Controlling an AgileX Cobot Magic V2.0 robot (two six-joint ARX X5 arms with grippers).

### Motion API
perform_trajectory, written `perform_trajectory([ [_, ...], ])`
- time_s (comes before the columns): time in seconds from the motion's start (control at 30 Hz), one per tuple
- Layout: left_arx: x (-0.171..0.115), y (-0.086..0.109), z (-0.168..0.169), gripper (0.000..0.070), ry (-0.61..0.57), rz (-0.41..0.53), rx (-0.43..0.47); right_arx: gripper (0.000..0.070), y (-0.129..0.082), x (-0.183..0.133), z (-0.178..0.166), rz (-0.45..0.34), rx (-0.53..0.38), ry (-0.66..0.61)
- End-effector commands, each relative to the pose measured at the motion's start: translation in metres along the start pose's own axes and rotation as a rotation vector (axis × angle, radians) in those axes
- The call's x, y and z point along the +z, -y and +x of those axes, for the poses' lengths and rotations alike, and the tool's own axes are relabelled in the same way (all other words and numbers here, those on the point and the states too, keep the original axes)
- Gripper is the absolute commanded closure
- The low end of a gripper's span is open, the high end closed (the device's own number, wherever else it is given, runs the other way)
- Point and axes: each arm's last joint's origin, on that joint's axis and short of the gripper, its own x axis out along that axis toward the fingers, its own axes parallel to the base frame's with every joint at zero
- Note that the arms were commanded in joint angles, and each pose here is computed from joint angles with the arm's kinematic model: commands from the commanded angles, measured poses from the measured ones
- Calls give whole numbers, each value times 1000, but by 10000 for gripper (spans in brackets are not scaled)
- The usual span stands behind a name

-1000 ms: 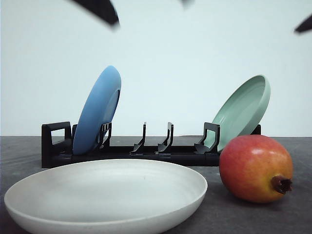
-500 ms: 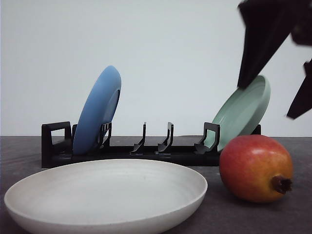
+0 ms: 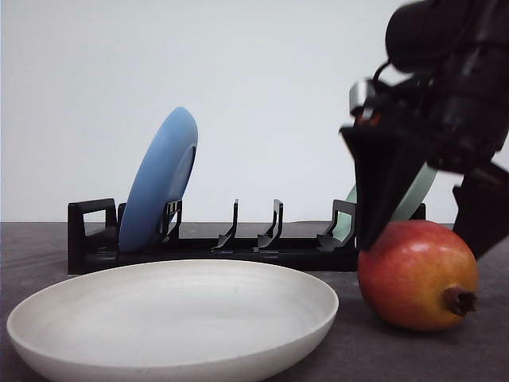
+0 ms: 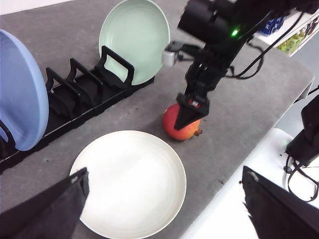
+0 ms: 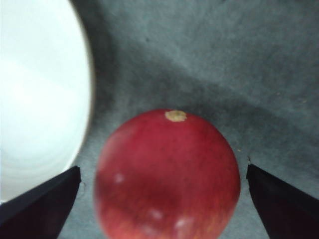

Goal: Place pomegranate in white plate

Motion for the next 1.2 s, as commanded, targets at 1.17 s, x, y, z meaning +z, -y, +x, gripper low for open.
perform_trajectory([
  [1.17,5,-6,-6,109,94,-15,187,231,-131,59,30,-284,103,-38],
])
